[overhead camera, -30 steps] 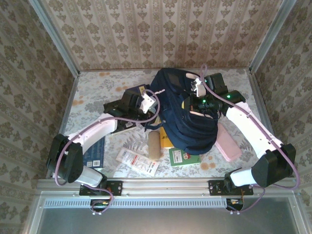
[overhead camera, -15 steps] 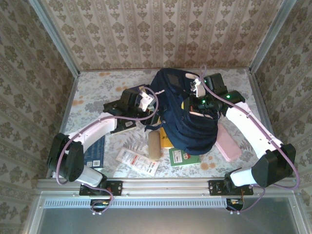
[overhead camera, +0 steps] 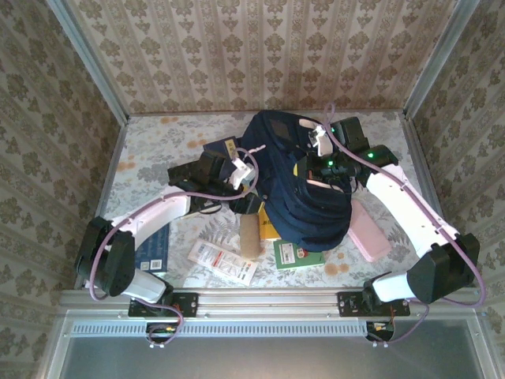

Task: Pack the student bag
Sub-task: Unzip the student bag at the top-center of the table.

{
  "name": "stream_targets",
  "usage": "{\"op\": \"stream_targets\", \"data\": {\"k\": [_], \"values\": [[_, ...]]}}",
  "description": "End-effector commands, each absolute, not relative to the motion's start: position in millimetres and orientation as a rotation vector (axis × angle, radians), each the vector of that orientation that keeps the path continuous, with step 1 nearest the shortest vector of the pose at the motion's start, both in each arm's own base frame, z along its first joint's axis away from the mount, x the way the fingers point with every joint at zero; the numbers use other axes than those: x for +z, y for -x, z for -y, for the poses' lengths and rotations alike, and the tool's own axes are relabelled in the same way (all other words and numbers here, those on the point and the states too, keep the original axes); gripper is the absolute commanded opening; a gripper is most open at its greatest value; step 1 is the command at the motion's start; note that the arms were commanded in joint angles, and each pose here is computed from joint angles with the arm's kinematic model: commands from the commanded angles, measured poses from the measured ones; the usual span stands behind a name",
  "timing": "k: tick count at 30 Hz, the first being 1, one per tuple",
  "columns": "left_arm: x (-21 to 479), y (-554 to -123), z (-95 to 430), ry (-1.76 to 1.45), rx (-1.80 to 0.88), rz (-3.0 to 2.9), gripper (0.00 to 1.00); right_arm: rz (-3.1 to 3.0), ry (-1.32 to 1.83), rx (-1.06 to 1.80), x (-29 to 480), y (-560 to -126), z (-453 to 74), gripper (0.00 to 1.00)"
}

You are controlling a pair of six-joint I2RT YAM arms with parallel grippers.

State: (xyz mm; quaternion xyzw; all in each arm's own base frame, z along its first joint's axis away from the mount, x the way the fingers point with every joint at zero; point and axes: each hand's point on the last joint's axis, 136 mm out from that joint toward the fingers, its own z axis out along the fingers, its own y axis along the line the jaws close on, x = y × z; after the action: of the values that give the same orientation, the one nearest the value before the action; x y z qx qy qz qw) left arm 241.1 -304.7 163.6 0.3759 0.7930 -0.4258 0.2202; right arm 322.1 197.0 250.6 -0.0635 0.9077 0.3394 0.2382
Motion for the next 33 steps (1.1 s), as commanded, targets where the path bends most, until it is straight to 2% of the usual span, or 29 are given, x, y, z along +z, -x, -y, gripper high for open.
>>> {"op": "stream_targets", "data": {"k": [1,10,18,21,33], "values": [[152.4,-226.6,310.7,-1.130,-1.232,-2.198,0.59,-2.338,0.274,1.049,297.5,-320.1,-212.0,0.00],[155.3,-244.4,317.7,-1.138,-1.155,-2.196,0.50,-2.326,0.276,1.101,297.0,-319.2,-216.8,0.00],[161.3,-246.2,319.5,-1.172,-1.088,-2.160,0.13,-2.341,0.255,1.070,289.9,-321.6,-213.6,0.00],[164.7,-237.0,320.4,-1.200,-1.079,-2.146,0.03,-2.358,0.227,1.023,284.7,-325.5,-208.8,0.00],[172.4,-201.2,322.6,-1.296,-1.002,-2.136,0.00,-2.447,0.151,0.897,257.3,-341.2,-208.4,0.00]]}}
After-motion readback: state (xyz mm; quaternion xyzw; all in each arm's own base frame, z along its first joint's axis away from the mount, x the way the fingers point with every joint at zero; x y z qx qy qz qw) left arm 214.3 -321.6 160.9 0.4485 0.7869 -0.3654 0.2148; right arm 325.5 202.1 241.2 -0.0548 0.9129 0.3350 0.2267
